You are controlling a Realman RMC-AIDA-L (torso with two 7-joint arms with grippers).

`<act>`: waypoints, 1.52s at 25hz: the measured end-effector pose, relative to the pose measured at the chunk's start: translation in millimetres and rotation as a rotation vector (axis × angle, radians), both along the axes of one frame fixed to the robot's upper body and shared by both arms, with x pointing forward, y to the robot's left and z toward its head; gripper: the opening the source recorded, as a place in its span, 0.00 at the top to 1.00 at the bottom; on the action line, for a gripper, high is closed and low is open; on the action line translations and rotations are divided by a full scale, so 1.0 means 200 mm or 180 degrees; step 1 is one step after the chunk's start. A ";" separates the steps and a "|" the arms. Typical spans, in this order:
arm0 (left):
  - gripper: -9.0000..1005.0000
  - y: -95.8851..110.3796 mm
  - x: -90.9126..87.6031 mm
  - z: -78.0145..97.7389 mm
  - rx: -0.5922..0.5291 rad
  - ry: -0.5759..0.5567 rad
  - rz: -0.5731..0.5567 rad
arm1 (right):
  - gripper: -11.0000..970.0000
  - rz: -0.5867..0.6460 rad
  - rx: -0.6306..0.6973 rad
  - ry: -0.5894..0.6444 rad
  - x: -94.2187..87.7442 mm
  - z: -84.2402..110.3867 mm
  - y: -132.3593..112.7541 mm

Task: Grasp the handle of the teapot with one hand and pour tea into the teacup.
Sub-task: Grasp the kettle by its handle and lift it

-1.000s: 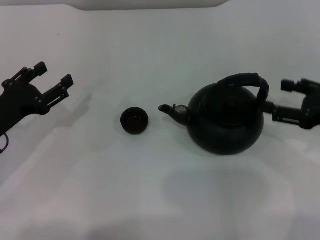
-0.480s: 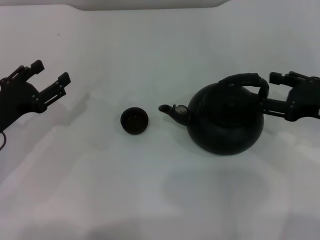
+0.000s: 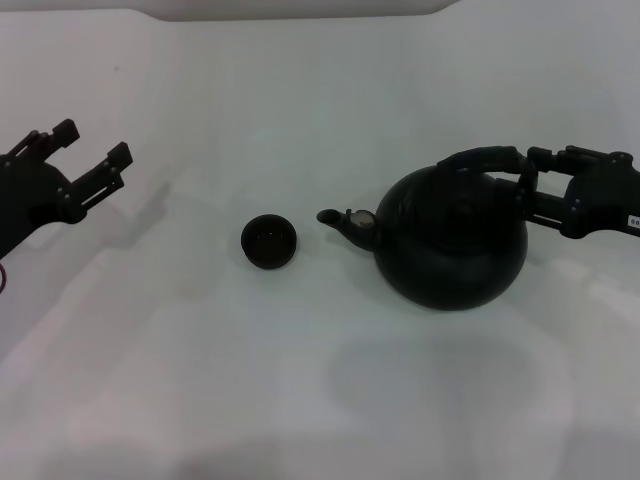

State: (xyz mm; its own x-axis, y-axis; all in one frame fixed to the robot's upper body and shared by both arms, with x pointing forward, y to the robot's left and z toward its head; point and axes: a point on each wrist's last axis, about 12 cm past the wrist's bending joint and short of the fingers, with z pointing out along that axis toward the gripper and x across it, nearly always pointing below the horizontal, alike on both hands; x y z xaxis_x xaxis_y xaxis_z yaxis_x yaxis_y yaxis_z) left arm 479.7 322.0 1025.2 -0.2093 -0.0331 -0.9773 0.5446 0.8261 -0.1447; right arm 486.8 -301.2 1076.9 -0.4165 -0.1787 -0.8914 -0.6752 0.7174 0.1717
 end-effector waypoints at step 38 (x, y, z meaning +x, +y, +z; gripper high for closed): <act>0.21 0.02 -0.05 -0.09 0.0104 0.0006 0.0301 | 0.84 -0.0570 -0.0181 -0.0632 0.18 0.09 0.17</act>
